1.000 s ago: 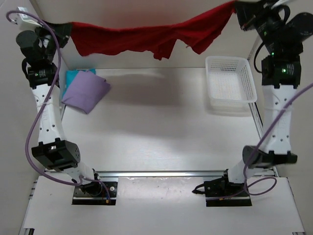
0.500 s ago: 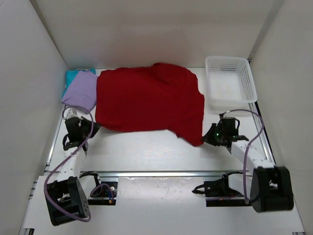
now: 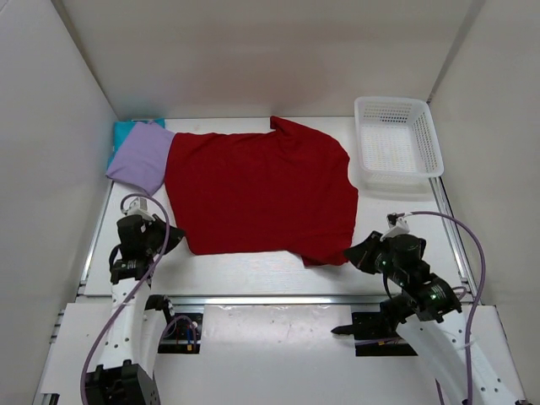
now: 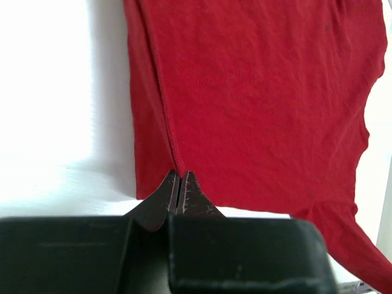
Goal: Fold and stack the t-shirts
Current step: Flatten out the tshirt, then fold the flattened tshirt in 1/3 of the way
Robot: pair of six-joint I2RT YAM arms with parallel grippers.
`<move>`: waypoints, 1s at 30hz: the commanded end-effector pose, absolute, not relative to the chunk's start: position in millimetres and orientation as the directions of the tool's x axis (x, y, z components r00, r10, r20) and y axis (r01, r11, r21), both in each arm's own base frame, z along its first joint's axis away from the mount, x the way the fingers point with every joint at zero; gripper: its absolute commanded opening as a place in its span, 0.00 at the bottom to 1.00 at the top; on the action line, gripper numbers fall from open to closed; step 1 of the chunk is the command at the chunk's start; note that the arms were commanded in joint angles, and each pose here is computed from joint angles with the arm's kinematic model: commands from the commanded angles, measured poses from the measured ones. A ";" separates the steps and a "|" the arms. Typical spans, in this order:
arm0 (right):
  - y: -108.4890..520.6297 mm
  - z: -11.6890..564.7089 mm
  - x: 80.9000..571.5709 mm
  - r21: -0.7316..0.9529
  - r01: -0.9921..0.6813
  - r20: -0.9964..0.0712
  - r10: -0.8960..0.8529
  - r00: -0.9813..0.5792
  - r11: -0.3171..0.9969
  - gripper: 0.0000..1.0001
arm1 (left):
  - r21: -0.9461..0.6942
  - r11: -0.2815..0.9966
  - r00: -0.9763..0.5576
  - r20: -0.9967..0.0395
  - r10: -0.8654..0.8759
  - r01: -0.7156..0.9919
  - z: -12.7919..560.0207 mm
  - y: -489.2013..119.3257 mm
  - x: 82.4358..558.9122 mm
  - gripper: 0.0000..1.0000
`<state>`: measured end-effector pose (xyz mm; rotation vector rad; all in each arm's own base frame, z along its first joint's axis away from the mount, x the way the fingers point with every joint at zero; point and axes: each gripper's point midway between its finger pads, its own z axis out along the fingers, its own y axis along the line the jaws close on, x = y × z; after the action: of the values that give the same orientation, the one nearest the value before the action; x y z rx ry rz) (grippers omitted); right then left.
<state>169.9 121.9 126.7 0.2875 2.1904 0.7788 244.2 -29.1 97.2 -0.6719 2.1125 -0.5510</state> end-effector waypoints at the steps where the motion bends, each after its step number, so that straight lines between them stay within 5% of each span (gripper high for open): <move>1: 109.4 120.9 155.5 0.590 0.076 -0.561 0.475 -0.678 0.804 0.00 | -0.559 0.784 -0.542 -0.584 -0.604 -0.272 99.2 -29.4 236.2 0.00; 6: 105.3 115.8 190.3 0.482 0.084 -0.628 0.411 -0.660 0.872 0.00 | -0.659 0.689 -0.457 -0.535 -0.711 -0.302 99.8 -15.4 257.1 0.00; 13: 78.9 129.0 275.2 0.559 0.094 -0.618 0.489 -0.616 0.824 0.00 | -0.780 0.513 -0.346 -0.400 -0.849 -0.358 97.3 -1.7 288.5 0.00; 30: 89.8 154.7 457.9 0.506 0.102 -0.636 0.450 -0.627 0.857 0.00 | -0.796 0.429 -0.245 -0.354 -0.902 -0.427 103.4 32.8 375.0 0.00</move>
<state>433.5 86.8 135.0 0.4410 2.2791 0.5406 349.8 21.5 78.5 -1.1749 1.9250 -0.7315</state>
